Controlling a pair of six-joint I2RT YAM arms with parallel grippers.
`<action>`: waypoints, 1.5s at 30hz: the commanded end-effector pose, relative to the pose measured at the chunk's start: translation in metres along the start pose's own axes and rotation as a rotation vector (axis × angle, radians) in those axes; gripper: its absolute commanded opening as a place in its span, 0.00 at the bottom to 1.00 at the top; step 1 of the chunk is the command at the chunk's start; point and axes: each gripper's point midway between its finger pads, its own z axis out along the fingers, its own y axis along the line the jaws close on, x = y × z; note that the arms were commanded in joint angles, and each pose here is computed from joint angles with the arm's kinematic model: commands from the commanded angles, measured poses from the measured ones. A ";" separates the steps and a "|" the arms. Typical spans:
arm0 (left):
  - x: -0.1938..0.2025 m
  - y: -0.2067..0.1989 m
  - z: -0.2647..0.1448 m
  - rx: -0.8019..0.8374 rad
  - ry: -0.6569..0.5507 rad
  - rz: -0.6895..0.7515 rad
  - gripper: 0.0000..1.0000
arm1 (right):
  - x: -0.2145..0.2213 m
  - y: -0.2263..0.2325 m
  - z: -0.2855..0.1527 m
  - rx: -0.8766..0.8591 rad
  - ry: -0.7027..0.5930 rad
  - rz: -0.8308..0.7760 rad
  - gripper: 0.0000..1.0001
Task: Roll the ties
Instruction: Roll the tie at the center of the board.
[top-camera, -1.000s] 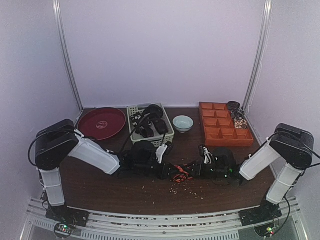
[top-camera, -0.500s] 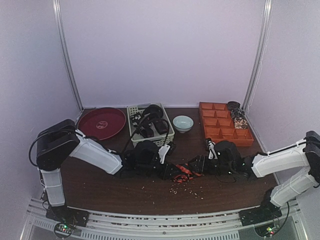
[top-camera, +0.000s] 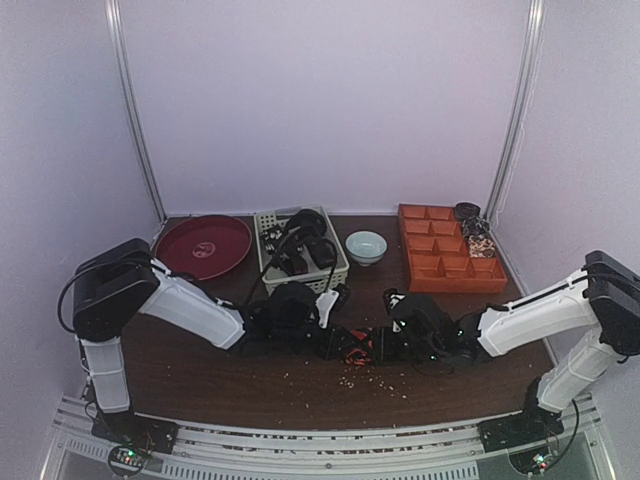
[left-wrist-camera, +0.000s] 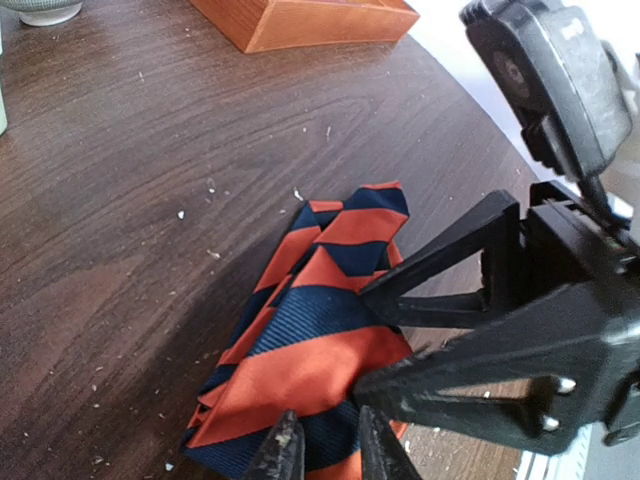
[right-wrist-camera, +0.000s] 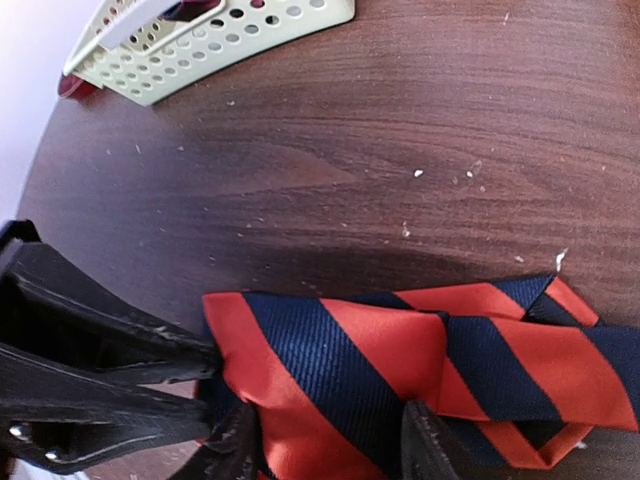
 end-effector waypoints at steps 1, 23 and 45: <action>-0.008 -0.002 -0.007 -0.020 -0.033 -0.013 0.22 | 0.006 -0.018 0.005 0.078 0.002 -0.043 0.45; -0.009 -0.002 -0.010 0.006 -0.077 -0.092 0.34 | 0.014 -0.043 0.008 -0.270 0.022 0.177 0.37; 0.007 0.008 -0.043 -0.092 0.040 0.581 0.88 | 0.031 -0.005 0.039 -0.400 0.187 0.231 0.36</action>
